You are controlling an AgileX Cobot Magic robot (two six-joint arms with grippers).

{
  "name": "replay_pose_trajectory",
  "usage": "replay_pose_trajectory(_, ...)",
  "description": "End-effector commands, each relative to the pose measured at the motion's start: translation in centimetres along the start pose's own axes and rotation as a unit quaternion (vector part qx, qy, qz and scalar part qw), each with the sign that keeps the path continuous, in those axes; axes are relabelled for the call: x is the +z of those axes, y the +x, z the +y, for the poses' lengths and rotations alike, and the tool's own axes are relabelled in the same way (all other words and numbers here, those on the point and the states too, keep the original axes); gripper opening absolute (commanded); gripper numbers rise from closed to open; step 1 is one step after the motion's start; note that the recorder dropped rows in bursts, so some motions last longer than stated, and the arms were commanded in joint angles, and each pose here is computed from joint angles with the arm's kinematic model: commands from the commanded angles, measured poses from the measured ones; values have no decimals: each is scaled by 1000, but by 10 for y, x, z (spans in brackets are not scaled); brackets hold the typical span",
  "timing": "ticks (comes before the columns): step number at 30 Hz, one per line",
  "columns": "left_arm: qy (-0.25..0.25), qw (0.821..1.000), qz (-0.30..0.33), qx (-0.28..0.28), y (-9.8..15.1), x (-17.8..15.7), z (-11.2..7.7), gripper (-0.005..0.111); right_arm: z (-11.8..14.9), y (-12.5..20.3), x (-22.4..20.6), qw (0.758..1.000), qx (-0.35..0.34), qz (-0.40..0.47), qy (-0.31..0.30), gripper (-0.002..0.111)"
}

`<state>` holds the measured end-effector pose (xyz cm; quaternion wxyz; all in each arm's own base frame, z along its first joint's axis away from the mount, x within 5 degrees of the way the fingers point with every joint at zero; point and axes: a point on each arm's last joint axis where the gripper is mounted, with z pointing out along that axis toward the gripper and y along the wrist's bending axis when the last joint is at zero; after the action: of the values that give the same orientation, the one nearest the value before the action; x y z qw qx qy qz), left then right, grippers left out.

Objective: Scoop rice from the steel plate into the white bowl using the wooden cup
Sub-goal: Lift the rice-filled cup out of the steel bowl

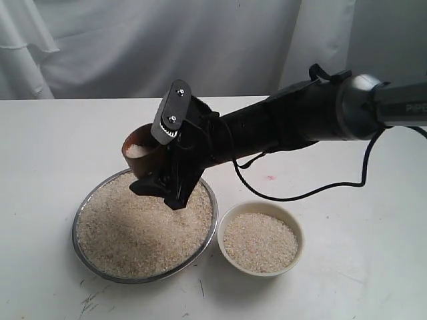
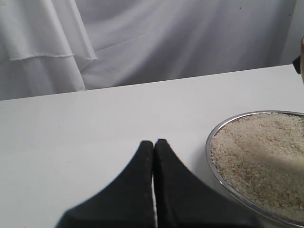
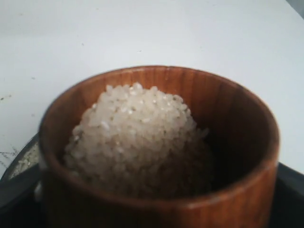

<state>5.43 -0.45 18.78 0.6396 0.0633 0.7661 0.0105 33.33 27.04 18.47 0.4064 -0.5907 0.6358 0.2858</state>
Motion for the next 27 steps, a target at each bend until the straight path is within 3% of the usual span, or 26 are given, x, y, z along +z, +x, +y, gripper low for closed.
replay_pose_trajectory(1,3,1000,-3,-1,-2,0,0,0,-2,-3,-4,1000,0,-15,2,0)
replay_pose_trajectory(11,3,1000,-3,-1,-2,0,0,0,-8,-24,-45,998,-36,27,49,0)
replay_pose_trajectory(20,3,1000,-3,-1,-2,0,0,0,-1,-6,-92,990,-12,63,129,0)
replay_pose_trajectory(27,3,1000,-3,-1,-2,0,0,0,12,13,-121,983,10,86,159,0)
